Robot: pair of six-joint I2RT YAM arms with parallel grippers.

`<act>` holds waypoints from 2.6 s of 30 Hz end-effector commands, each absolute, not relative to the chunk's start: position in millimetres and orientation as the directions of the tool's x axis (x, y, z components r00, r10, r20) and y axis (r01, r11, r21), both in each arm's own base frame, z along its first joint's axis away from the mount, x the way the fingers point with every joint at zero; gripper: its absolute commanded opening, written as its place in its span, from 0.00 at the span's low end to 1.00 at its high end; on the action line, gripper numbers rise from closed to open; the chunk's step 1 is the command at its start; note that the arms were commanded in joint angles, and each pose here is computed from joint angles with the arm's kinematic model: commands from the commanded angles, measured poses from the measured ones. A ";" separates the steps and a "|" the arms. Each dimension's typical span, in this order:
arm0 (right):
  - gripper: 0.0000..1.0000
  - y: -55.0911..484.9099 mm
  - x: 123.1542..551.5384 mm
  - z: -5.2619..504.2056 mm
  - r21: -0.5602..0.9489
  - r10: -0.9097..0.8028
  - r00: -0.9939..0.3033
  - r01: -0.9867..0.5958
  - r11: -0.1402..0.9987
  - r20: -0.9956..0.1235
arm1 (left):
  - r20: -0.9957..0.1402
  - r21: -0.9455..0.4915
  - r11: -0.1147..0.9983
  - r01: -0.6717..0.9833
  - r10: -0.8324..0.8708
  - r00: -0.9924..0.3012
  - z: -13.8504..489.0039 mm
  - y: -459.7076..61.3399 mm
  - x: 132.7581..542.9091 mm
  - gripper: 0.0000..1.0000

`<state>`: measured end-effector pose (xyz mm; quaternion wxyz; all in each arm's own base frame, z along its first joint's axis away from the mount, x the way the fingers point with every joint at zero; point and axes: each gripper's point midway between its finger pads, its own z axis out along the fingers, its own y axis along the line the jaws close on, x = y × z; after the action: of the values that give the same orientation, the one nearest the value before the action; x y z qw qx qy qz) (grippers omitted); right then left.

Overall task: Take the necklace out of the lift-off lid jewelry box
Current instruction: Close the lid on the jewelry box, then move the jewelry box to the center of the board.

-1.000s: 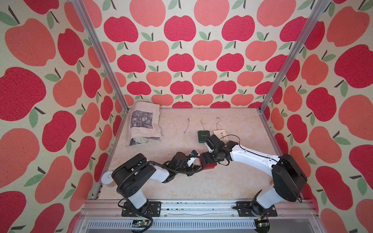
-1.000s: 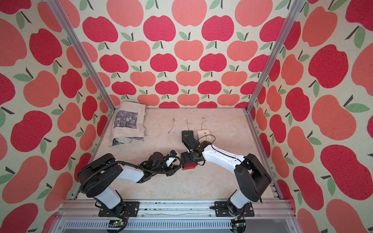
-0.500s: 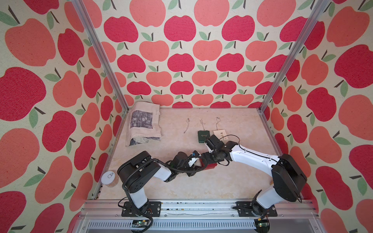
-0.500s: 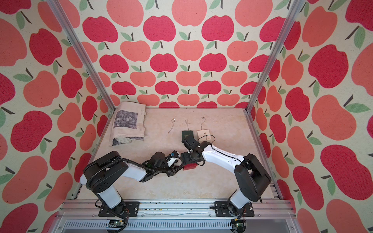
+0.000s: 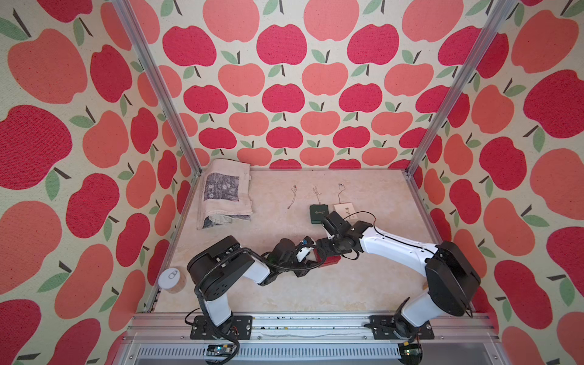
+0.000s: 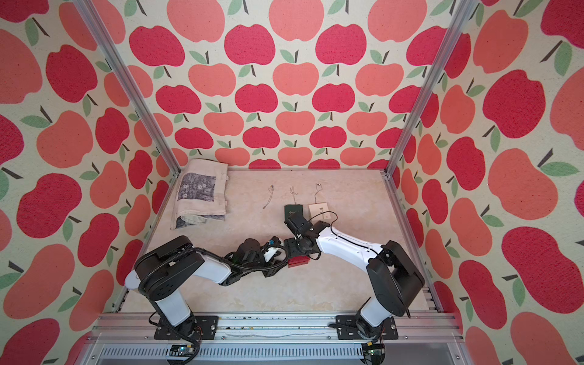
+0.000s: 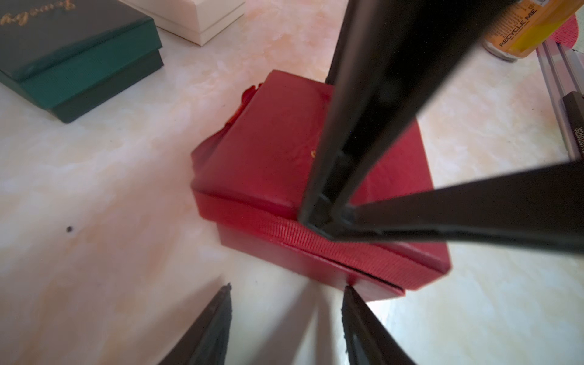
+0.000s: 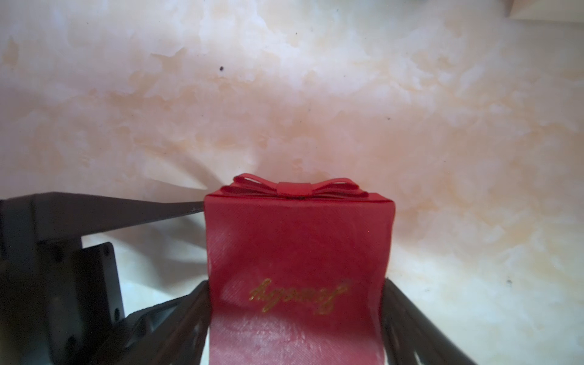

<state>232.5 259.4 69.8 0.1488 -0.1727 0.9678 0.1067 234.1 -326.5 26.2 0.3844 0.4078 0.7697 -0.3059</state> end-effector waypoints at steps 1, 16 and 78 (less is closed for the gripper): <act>0.81 262.6 220.0 67.1 0.170 -0.313 -0.903 -0.372 0.913 -0.295 | -0.859 -0.167 0.463 0.871 0.365 -0.358 35.2 -338.8 237.5 0.58; 0.81 265.3 210.8 71.8 0.203 -0.315 -0.906 -0.378 0.903 -0.283 | -0.857 -0.167 0.463 0.871 0.369 -0.361 34.9 -339.3 237.8 0.58; 0.81 262.4 208.5 8.6 0.148 -0.333 -0.920 -0.366 0.919 -0.207 | -0.852 -0.108 0.546 0.831 0.380 -0.360 40.7 -305.7 233.0 0.59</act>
<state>229.7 269.0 48.8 0.1522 -0.1928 0.9636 0.1055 235.3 -313.0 35.4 0.4041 0.3941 0.7757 -0.2823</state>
